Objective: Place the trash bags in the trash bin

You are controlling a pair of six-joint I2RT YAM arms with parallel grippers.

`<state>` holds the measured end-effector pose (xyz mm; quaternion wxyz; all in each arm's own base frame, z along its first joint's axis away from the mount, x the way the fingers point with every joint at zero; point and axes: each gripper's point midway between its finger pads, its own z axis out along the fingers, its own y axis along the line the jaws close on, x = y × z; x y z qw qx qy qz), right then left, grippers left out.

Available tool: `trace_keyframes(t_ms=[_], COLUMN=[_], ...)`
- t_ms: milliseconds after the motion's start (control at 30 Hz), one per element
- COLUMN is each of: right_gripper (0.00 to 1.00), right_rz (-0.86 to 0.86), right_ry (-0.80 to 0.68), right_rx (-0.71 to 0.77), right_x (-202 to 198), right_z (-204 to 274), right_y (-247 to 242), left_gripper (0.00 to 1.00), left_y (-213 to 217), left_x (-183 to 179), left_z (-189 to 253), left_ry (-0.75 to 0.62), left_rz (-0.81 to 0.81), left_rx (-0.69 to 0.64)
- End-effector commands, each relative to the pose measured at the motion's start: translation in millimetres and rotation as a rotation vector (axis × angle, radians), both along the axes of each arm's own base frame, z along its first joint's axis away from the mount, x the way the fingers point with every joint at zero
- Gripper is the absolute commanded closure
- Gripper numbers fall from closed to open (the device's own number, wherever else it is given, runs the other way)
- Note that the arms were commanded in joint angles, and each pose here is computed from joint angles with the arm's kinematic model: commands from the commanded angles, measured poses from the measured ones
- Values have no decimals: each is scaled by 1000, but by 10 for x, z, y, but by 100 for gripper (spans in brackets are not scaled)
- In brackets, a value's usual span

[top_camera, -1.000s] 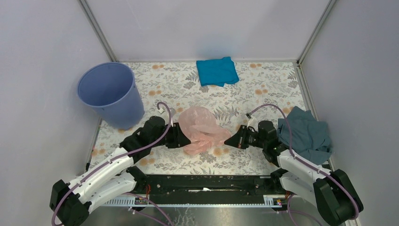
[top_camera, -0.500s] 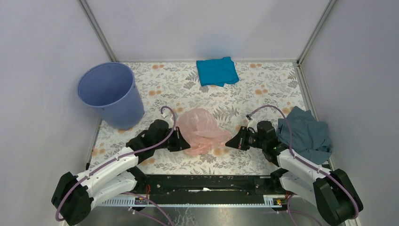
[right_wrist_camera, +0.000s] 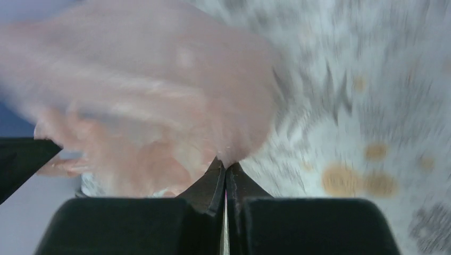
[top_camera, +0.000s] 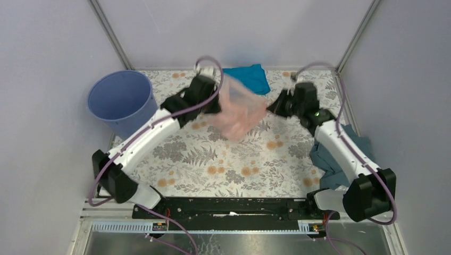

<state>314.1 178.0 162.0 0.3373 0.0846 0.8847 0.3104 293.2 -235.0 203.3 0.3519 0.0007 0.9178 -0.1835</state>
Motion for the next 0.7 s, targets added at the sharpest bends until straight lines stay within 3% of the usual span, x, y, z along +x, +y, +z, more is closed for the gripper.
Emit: trace_keyframes(t_ms=[0,100,167,233,333,400,467,533,600,667], right_gripper=[100,100,100,100,100,100,100,100,100,100], right_rz=[23,94,162,158,152,208,260,257,256,263], right_ry=[-501,-838,-967,-960,-635,-361,-248,-213,-297,-398], right_rx=[-101,-20,51,71,8,49,151,138,111,64], right_x=[333,-186,-564,-621,-305,-403,-601,-699,-606,-452], right_z=[2090,3358,3704,3512,2038,934,330,142,464,998], right_y=[-135,-88,-66,-76,4,143,313,322,308,303], left_gripper=[100,100,100,100,100,100,100,100,100,100], left_y=[-8,68,222,309,346,334,410,430,347,315], left_x=[486,-54,-286,-122,225,96,-214,-366,-280,-108], left_z=[2290,3657,3852,3290,1622,371,-454,-588,-127,635], left_ry=[-522,-857,-955,-870,-502,-191,0,14,-114,-272], left_rz=[-7,-90,-81,23,148,115,100,95,47,26], left_rx=[-92,-364,-466,-412,-155,-4,48,-6,-80,-108])
